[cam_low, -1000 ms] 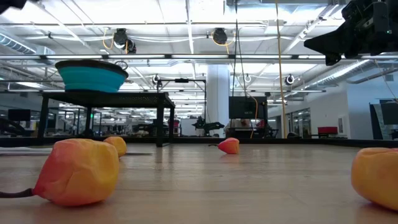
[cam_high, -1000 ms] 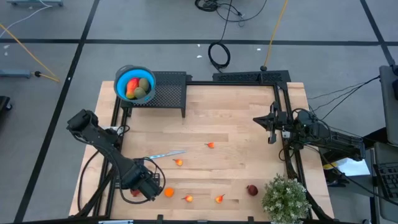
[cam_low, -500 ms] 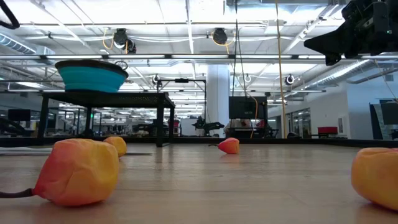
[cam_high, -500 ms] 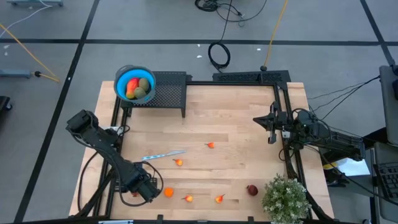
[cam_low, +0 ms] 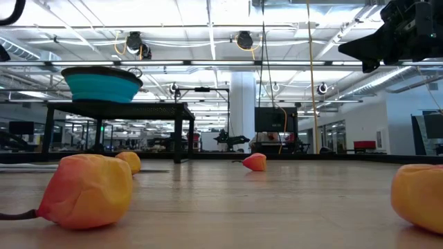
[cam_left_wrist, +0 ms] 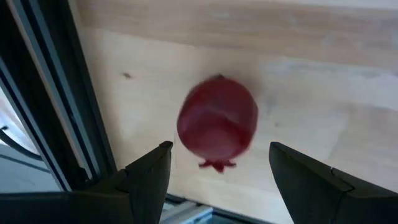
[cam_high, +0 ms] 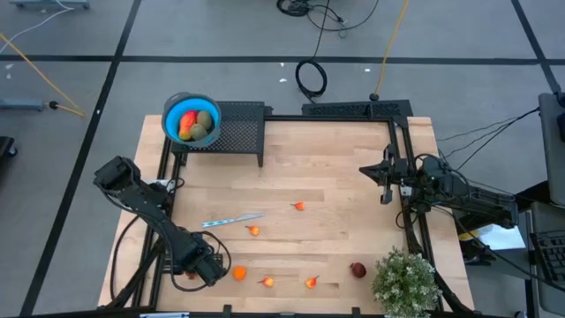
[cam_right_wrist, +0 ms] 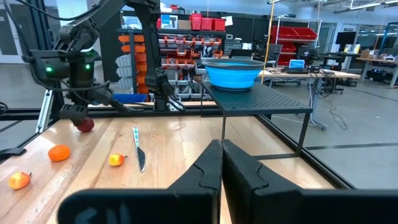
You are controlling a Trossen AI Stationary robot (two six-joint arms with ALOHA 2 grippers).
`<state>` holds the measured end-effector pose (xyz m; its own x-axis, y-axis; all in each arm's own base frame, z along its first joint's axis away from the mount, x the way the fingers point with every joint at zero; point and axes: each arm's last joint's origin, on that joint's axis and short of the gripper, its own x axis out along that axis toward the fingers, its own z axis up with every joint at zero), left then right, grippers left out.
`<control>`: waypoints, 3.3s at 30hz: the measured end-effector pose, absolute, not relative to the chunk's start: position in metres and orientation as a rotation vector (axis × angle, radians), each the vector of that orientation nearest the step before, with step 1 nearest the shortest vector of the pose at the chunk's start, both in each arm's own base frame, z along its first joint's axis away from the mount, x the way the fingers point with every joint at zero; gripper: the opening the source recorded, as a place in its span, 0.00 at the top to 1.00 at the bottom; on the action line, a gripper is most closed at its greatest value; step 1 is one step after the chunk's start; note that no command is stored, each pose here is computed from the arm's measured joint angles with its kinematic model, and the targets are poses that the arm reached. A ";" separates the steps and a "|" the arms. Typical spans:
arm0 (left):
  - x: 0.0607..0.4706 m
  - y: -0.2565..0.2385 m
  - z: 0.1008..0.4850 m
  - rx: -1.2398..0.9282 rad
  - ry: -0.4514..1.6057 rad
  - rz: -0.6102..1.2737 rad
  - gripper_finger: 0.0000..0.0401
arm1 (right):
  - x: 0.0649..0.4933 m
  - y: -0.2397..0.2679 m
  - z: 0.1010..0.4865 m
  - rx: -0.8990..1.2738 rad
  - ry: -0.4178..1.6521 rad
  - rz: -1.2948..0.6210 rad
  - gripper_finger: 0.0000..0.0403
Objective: Pick & Place Fruit
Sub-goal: Put the pomegranate into the blue strainer bowl on the shelf
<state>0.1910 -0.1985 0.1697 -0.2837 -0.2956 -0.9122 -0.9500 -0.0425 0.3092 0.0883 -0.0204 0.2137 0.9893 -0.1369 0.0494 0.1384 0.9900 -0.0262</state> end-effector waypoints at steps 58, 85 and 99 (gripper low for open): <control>0.217 -0.196 0.166 -1.237 0.926 0.819 0.55 | 0.088 -0.020 0.214 -0.029 -0.047 -0.139 1.00; 0.268 -0.221 0.255 -0.674 -0.071 0.256 0.55 | 0.088 -0.020 0.214 -0.014 -0.048 -0.138 1.00; 0.263 -0.217 0.305 -0.449 -0.415 -0.071 0.55 | 0.088 -0.020 0.214 -0.014 -0.048 -0.138 1.00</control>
<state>0.2628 -0.2174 0.3051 0.9141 0.0233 0.4048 0.1573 0.8998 -0.4070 0.0883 -0.0204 0.2135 0.9894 -0.1369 0.0487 0.1375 0.9904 -0.0108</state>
